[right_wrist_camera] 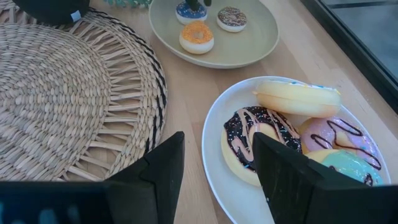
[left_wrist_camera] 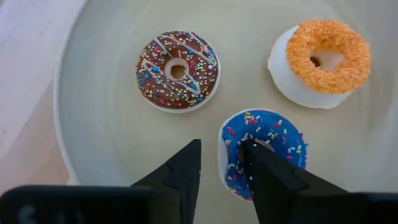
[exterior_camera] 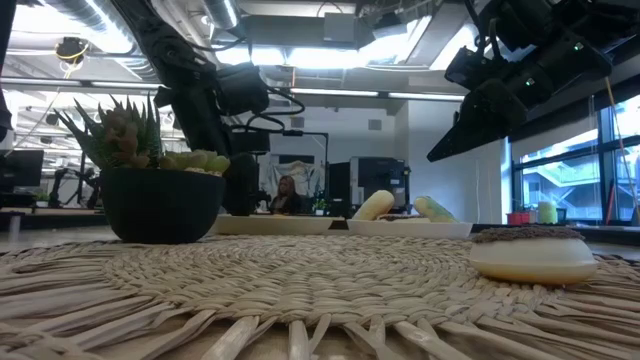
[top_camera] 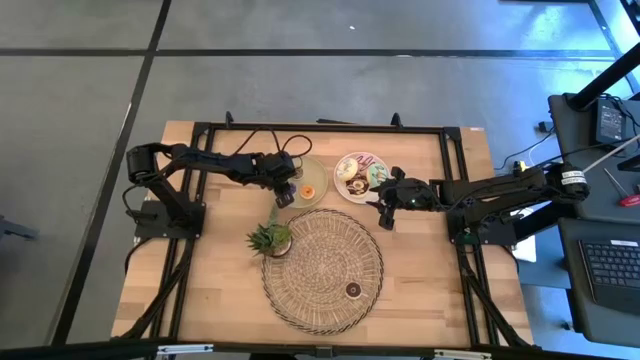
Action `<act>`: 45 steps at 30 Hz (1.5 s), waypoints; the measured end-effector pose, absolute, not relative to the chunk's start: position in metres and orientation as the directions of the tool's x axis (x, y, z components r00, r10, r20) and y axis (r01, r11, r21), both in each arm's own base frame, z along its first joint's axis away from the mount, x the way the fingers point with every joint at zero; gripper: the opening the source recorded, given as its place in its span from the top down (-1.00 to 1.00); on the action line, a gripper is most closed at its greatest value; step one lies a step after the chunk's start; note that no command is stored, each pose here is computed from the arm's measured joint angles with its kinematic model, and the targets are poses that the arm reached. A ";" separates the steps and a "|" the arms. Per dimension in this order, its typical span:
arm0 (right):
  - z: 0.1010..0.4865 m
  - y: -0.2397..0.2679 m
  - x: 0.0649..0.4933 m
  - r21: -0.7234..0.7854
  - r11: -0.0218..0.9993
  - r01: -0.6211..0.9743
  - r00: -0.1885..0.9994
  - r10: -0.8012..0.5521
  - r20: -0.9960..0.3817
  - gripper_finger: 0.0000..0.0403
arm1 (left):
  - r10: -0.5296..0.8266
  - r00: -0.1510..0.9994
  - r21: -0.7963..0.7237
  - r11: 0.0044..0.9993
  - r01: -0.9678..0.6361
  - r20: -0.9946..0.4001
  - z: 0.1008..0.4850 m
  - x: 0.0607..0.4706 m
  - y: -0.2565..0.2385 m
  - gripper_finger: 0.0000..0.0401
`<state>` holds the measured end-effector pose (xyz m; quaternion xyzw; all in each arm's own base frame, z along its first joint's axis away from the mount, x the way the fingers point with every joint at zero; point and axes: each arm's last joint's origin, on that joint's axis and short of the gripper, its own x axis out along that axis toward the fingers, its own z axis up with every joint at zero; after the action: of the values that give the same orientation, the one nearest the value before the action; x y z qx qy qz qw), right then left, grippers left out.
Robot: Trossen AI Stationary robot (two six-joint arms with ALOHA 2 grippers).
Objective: Pick & Place donuts
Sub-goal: Put the small blue donut on the brown plate, then put the small dark brown donut on the brown plate
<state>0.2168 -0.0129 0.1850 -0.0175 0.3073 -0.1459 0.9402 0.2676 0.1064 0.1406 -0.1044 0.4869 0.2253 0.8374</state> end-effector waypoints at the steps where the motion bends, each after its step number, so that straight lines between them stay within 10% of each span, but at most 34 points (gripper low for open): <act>1: 0.185 -0.013 0.217 -0.122 0.957 0.264 0.768 -0.285 -0.573 0.05 | 0.281 0.422 0.049 0.875 -0.481 -0.862 0.141 0.268 0.107 0.39; 31: 0.185 -0.013 0.217 -0.120 0.957 0.266 0.768 -0.285 -0.573 0.05 | 0.289 0.509 0.017 0.881 -0.473 -0.811 0.167 0.263 0.104 0.15; 45: 0.186 -0.013 0.217 -0.118 0.957 0.266 0.775 -0.285 -0.564 0.05 | -0.115 0.850 -0.173 0.985 0.029 -0.515 0.212 0.309 0.020 0.16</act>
<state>0.2175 -0.0129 0.1859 -0.0156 0.3019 -0.1464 0.9419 0.3086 0.0200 0.2119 -0.0795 0.2716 -0.0375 0.9584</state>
